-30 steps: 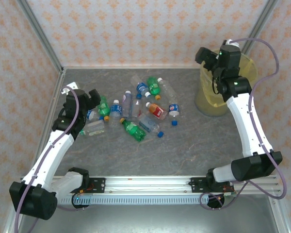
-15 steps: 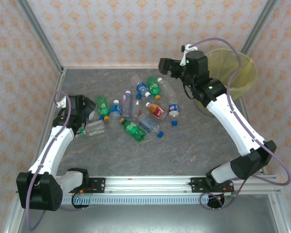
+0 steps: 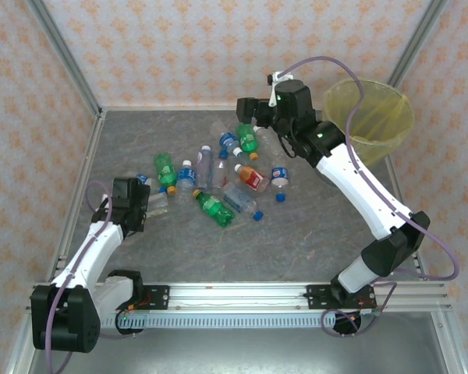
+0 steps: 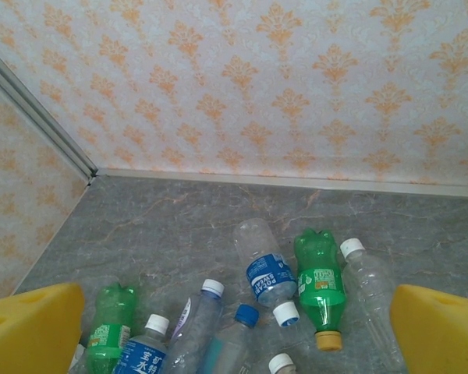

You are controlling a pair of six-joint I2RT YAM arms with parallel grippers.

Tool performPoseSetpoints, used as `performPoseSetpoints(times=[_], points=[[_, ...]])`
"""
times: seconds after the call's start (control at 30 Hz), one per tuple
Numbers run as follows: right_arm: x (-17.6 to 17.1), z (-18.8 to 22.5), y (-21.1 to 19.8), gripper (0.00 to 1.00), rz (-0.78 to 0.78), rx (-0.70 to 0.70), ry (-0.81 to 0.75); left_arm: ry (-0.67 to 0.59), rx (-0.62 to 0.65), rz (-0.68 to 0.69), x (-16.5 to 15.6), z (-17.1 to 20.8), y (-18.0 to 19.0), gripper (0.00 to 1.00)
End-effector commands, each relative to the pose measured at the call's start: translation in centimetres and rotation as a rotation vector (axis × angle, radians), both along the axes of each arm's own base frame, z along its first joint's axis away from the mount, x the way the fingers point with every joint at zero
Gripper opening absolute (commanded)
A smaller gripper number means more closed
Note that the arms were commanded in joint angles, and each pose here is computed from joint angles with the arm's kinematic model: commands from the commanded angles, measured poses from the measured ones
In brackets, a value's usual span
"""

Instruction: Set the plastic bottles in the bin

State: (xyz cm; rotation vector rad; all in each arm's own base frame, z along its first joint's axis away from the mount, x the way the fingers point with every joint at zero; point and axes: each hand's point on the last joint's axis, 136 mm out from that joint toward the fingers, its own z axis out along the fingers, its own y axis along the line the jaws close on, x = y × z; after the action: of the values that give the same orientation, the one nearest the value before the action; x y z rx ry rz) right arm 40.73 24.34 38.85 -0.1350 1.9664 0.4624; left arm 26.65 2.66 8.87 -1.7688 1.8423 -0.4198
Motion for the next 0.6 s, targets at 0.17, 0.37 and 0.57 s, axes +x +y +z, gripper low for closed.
performPoseSetpoints(times=[0.17, 0.37, 0.57], points=[[-1.8, 0.7, -1.7, 1.00, -0.013, -0.022, -0.045, 0.020, -0.004, 0.114, -0.3, -0.8, 1.7, 0.94], [-2.8, 0.6, -2.9, 1.00, -0.028, -0.053, -0.069, 0.066, 0.057, 0.159, -0.8, -0.5, 4.7, 0.92], [-3.2, 0.3, -3.6, 1.00, -0.038, -0.076, -0.083, 0.117, 0.071, 0.188, -1.4, -2.0, 6.6, 0.86]])
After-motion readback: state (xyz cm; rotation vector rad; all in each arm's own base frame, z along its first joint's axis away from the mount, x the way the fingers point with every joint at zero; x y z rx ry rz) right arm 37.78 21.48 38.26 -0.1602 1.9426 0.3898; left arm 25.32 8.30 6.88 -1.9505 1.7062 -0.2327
